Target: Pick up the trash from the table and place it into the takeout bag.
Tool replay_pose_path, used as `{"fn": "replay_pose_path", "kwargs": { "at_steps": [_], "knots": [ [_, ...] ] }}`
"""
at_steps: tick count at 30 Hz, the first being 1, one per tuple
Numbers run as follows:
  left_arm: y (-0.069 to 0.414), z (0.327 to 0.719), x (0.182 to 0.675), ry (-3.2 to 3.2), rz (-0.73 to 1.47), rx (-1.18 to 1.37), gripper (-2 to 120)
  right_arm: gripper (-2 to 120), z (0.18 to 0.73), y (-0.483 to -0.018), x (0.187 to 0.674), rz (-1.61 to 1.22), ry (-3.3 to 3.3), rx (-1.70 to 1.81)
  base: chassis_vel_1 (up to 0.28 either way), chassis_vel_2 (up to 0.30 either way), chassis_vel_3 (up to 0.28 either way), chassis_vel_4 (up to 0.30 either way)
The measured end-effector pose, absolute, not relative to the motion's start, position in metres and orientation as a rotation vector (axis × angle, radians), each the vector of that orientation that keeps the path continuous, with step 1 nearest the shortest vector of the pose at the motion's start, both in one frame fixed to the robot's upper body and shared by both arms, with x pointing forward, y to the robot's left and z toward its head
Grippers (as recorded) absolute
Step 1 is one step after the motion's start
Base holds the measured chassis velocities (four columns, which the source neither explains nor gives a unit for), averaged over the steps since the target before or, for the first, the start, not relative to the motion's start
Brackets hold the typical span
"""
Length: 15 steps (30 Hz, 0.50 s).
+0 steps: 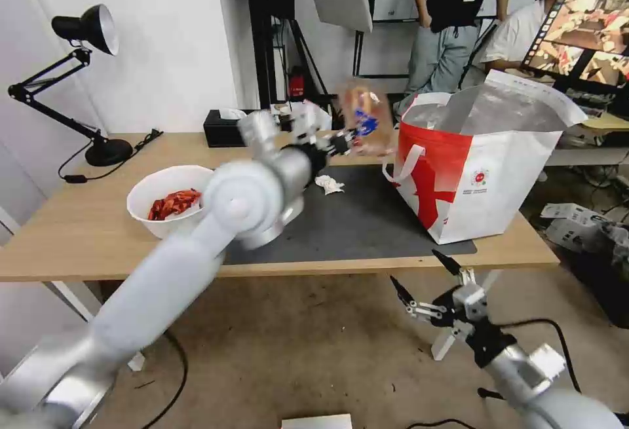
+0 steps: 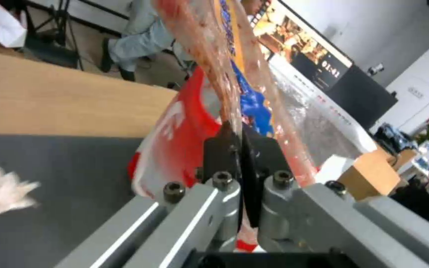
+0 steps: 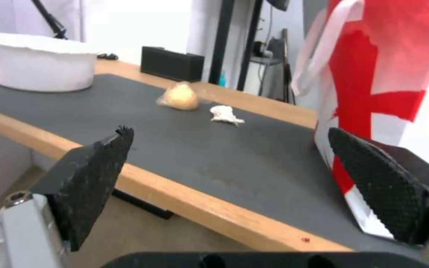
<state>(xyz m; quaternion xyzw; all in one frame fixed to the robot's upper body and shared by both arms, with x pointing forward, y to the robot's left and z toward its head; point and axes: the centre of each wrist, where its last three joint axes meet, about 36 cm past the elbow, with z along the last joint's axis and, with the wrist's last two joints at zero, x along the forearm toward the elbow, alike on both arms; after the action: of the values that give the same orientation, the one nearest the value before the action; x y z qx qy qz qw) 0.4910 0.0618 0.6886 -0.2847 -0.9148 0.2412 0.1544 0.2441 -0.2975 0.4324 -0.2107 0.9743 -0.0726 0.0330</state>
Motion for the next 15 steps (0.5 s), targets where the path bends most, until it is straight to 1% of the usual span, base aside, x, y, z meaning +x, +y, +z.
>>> {"fn": "replay_pose_path", "kwargs": {
  "at_steps": [3,4,7,8,11,12,14,15],
  "knots": [
    [0.026,0.708,0.513,-2.647,0.652,-0.831,0,100,0.428,-0.293,0.237,-0.202,3.004,-0.632,0.0,0.0,0.0,0.0],
    [0.026,0.708,0.513,-2.647,0.652,-0.831,0,100,0.428,-0.293,0.237,-0.202,3.004,-0.632,0.0,0.0,0.0,0.0],
    [-0.008,0.721,0.528,-2.677,0.623,-0.855,0,100,0.427,-0.289,0.234,-0.193,3.004,-0.618,0.0,0.0,0.0,0.0],
    [-0.008,0.721,0.528,-2.677,0.623,-0.855,0,100,0.427,-0.289,0.234,-0.193,3.004,-0.618,0.0,0.0,0.0,0.0],
    [-0.048,0.712,0.541,-2.759,0.526,-0.882,0,100,0.431,-0.287,0.233,-0.184,2.993,-0.612,0.0,0.0,0.0,0.0],
    [-0.048,0.712,0.541,-2.759,0.526,-0.882,0,100,0.431,-0.287,0.233,-0.184,2.993,-0.612,0.0,0.0,0.0,0.0],
    [-0.069,0.696,0.549,-2.844,0.412,-0.913,0,100,0.433,-0.286,0.234,-0.181,2.985,-0.607,0.0,0.0,0.0,0.0],
    [-0.069,0.696,0.549,-2.844,0.412,-0.913,0,100,0.433,-0.286,0.234,-0.181,2.985,-0.607,0.0,0.0,0.0,0.0]
  ]
}}
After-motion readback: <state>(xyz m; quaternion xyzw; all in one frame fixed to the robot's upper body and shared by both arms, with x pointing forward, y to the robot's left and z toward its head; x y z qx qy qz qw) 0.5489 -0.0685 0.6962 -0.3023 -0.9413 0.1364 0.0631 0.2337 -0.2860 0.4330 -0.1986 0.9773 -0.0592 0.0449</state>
